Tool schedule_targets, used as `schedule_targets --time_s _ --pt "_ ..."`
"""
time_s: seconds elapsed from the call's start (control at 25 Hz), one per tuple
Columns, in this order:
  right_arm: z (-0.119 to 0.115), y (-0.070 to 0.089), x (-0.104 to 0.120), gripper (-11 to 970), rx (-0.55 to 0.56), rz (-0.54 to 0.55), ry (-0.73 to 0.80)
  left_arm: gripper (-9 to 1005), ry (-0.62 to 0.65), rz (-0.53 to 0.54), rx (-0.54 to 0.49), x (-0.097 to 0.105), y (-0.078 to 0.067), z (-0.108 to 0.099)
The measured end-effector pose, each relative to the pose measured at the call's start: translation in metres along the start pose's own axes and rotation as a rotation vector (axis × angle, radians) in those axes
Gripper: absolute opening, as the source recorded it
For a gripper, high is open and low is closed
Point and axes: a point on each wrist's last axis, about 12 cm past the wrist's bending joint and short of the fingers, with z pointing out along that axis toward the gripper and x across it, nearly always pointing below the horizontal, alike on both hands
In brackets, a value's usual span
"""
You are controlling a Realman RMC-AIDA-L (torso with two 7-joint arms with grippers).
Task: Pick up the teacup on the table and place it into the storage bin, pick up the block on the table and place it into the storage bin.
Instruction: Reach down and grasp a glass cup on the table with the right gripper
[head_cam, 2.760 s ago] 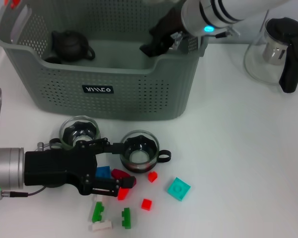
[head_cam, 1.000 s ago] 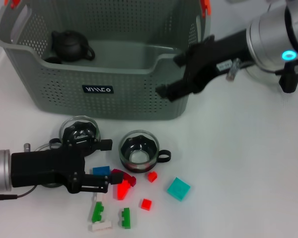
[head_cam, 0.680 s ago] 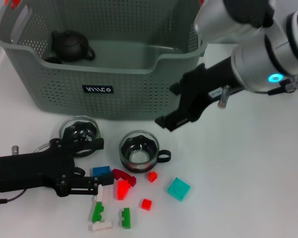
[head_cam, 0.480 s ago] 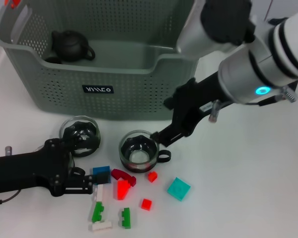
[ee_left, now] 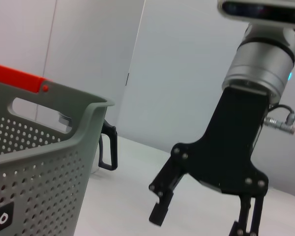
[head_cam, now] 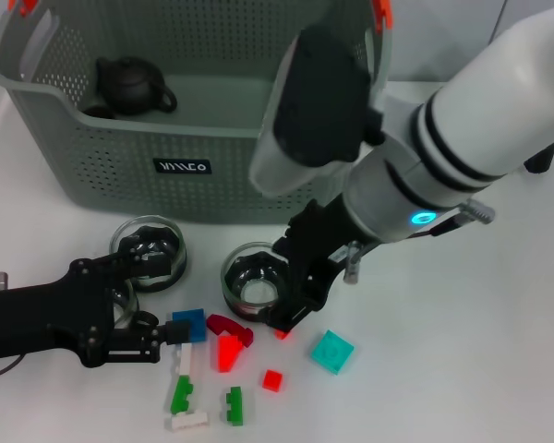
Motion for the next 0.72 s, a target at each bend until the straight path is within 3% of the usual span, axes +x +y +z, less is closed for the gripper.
schedule_targets --time_s 0.44,0.72 --pt "0.03 -0.007 -0.006 881 0.019 -0.011 0.055 932 -0.002 0.015 0.002 -0.004 0.003 -0.001" --pt "0.047 -0.002 -0.006 880 0.04 -0.064 0.076 933 -0.005 0.019 -0.001 -0.005 0.004 -0.001"
